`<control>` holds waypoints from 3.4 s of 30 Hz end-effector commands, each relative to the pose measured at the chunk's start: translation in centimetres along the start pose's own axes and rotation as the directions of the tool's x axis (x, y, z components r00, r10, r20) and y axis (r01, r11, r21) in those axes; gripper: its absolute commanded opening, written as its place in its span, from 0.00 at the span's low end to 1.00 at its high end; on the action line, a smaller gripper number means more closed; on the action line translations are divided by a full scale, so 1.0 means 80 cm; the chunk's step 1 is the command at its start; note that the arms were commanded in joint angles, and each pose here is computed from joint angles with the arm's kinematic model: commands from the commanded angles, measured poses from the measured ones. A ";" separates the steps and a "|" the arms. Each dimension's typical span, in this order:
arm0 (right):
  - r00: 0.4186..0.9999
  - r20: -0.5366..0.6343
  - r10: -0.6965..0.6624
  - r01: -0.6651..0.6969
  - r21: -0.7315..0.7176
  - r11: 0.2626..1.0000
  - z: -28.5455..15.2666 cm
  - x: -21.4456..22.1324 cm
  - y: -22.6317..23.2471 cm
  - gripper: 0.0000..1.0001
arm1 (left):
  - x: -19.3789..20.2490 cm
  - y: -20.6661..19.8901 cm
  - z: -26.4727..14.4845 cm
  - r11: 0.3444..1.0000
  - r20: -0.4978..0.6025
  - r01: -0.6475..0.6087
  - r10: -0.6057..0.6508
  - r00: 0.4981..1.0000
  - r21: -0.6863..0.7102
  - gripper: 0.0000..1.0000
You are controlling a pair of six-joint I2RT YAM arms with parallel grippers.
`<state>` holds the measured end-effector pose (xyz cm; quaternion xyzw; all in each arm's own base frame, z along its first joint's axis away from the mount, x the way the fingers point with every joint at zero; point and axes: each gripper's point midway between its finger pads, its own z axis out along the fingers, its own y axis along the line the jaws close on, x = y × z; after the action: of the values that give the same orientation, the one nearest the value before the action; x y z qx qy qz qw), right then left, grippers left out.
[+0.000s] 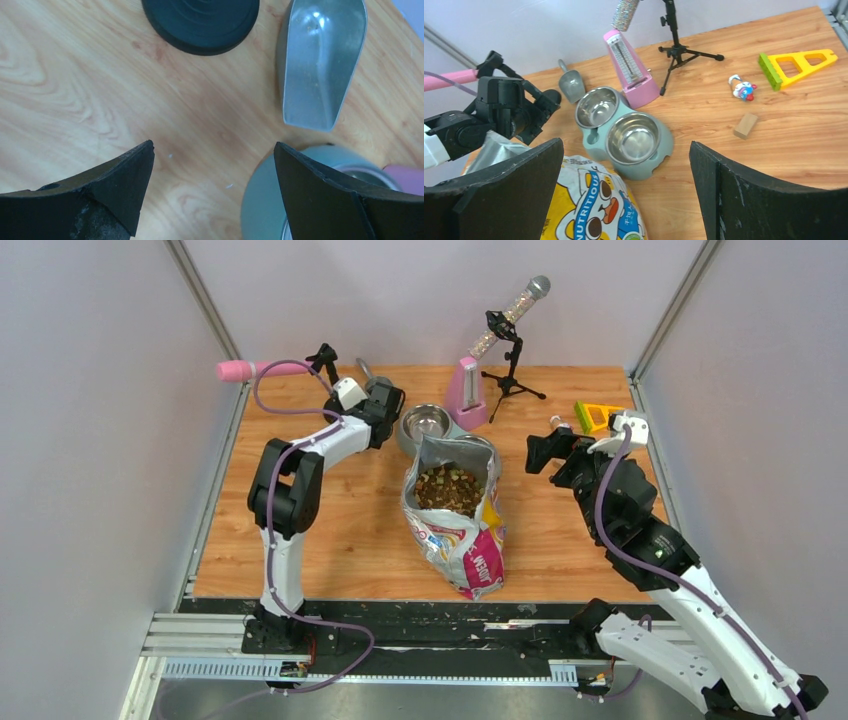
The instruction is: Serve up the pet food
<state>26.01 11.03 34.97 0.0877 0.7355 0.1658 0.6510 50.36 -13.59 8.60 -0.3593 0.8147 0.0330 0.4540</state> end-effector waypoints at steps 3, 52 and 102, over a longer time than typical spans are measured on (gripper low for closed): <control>0.997 0.081 0.020 -0.025 0.052 0.998 -0.002 -0.010 -0.019 1.00 | -0.031 -0.035 0.048 0.960 0.062 0.270 -0.275 0.960 0.075 0.92; 0.995 0.078 0.056 -0.050 -0.078 0.996 -0.011 -0.004 -0.003 1.00 | -0.003 -0.076 0.053 0.950 -0.090 0.180 -0.162 0.983 0.255 0.00; 0.920 -0.385 0.075 -0.338 -0.683 0.647 -0.092 -0.060 0.194 0.97 | -0.139 0.011 -0.577 -0.624 0.864 -0.654 0.069 0.499 0.428 0.00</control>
<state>18.60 22.81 43.01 -0.1228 0.7152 0.5105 0.4614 22.06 -24.05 41.35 0.5700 0.4817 -0.3329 0.5763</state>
